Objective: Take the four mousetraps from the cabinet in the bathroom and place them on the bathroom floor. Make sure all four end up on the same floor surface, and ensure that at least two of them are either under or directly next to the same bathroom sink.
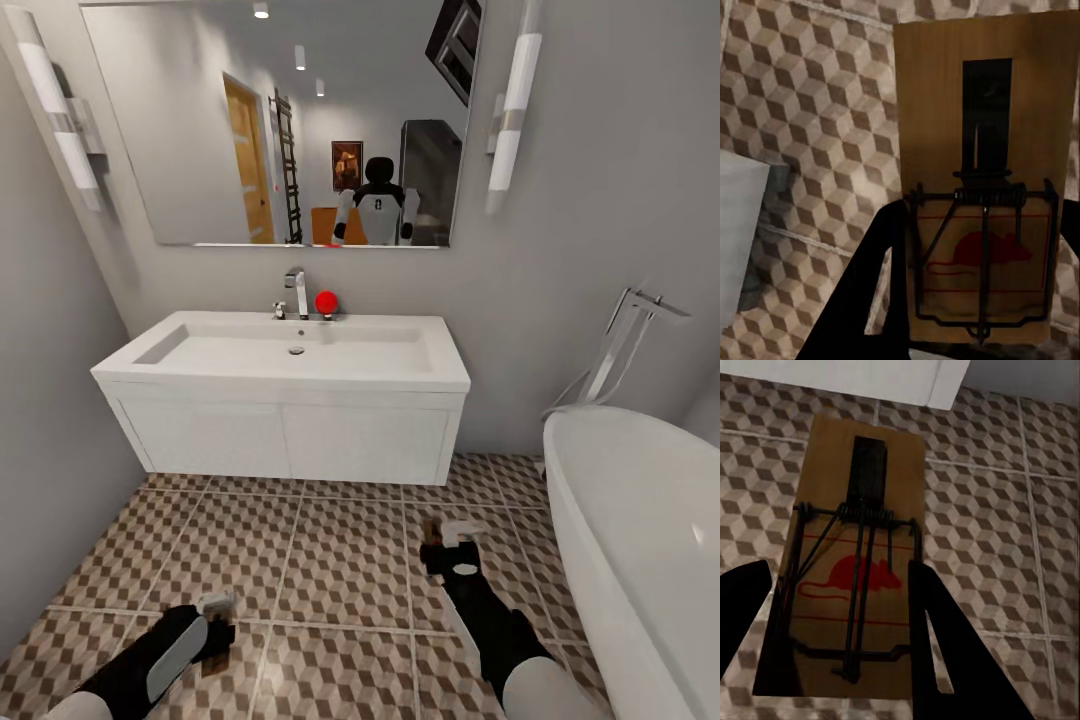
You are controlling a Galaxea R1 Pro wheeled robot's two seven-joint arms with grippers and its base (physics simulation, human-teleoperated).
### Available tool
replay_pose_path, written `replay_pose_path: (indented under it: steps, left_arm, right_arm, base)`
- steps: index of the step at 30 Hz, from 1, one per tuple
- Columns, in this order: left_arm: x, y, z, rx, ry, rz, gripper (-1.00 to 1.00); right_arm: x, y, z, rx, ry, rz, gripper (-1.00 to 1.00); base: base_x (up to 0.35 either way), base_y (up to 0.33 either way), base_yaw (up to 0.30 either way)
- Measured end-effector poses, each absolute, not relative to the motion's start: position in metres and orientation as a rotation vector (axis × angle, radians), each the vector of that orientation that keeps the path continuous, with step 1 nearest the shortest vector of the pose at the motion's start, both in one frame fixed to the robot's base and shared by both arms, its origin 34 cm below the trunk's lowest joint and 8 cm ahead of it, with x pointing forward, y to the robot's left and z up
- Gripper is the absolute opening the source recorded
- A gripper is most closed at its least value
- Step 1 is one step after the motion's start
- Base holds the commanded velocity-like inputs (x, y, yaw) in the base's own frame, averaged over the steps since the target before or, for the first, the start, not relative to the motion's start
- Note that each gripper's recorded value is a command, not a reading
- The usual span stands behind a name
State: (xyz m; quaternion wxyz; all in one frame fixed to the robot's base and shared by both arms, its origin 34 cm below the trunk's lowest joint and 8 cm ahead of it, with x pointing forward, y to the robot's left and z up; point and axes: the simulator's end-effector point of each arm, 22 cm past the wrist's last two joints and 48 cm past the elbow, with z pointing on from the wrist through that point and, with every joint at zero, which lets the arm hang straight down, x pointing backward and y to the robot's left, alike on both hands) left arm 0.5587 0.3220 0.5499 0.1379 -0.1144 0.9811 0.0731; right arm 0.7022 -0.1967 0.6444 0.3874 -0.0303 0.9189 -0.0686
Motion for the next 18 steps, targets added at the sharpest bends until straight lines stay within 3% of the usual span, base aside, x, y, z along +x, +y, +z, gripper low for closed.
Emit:
replay_pose_path:
  steps: [7, 18]
  left_arm:
    - [0.573, 0.318, 0.56, -0.12, 2.836, 0.341, -1.0]
    - [0.621, 0.251, 0.597, -0.036, 2.711, 0.196, -1.0]
  right_arm:
    - [0.691, -0.207, 0.622, -0.088, 2.417, -0.247, -1.0]
    - [0.702, -0.211, 0.631, -0.075, 2.367, -0.244, -1.0]
  base:
    - [0.0, 0.0, 0.0]
    - [0.0, 0.0, 0.0]
